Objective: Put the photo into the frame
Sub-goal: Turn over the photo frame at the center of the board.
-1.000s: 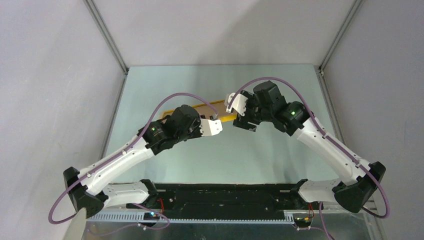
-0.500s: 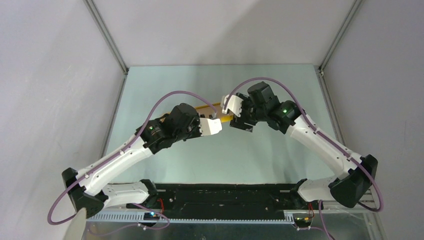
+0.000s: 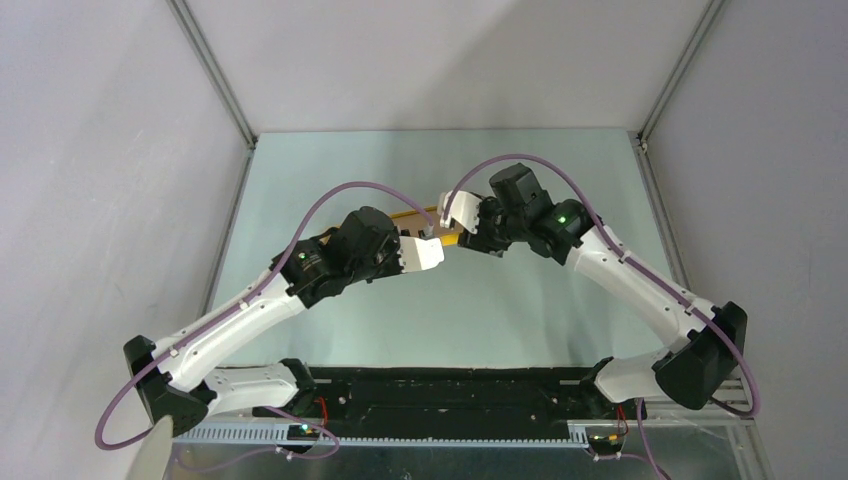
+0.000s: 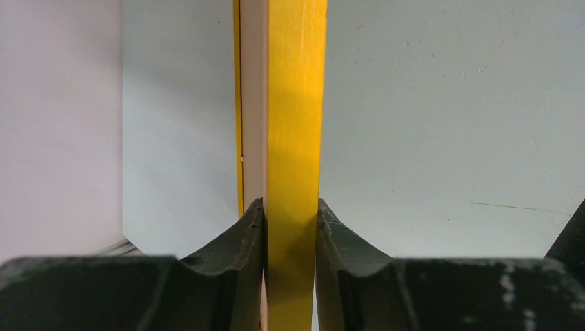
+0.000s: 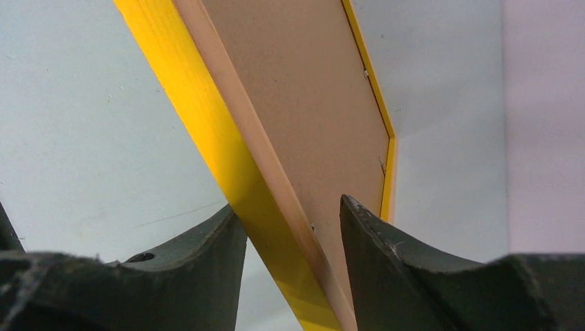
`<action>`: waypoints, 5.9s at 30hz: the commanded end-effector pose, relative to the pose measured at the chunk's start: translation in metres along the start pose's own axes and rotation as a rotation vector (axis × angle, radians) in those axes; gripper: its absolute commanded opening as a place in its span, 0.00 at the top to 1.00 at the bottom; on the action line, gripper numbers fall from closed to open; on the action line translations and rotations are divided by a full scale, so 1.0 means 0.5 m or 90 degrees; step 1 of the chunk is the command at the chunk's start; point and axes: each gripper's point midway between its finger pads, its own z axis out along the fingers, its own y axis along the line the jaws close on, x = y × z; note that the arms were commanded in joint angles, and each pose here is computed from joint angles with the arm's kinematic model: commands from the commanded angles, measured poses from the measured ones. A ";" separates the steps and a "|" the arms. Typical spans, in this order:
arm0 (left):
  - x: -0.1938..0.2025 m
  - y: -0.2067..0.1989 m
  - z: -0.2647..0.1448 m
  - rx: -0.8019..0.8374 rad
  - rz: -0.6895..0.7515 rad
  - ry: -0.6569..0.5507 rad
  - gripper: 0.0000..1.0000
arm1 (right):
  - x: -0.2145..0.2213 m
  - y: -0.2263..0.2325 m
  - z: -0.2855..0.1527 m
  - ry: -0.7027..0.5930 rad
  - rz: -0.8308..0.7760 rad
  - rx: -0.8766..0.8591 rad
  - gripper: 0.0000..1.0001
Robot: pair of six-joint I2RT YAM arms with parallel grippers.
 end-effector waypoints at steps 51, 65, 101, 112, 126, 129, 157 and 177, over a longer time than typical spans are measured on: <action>-0.048 0.213 -0.145 -0.184 -0.175 -0.111 0.00 | -0.058 -0.045 -0.091 0.024 0.036 0.008 1.00; -0.001 0.199 -0.150 -0.193 -0.237 -0.122 0.00 | -0.062 -0.104 -0.124 0.012 0.214 -0.071 1.00; 0.006 0.158 -0.026 -0.093 -0.277 -0.091 0.00 | 0.253 -0.286 -0.165 -0.032 0.675 -0.119 1.00; 0.012 0.151 -0.006 -0.079 -0.280 -0.078 0.00 | 0.382 -0.263 -0.092 -0.039 0.706 -0.197 1.00; 0.037 0.138 0.036 -0.061 -0.278 -0.034 0.00 | 0.461 -0.172 0.088 0.022 0.675 -0.349 0.99; 0.039 0.137 0.042 -0.058 -0.278 -0.029 0.00 | 0.475 -0.160 0.115 0.051 0.658 -0.361 0.98; 0.052 0.135 0.112 -0.025 -0.273 0.019 0.00 | 0.613 -0.144 0.195 0.224 0.654 -0.311 0.50; 0.061 0.136 0.111 -0.037 -0.286 0.030 0.00 | 0.605 -0.199 0.088 0.219 0.670 -0.190 0.01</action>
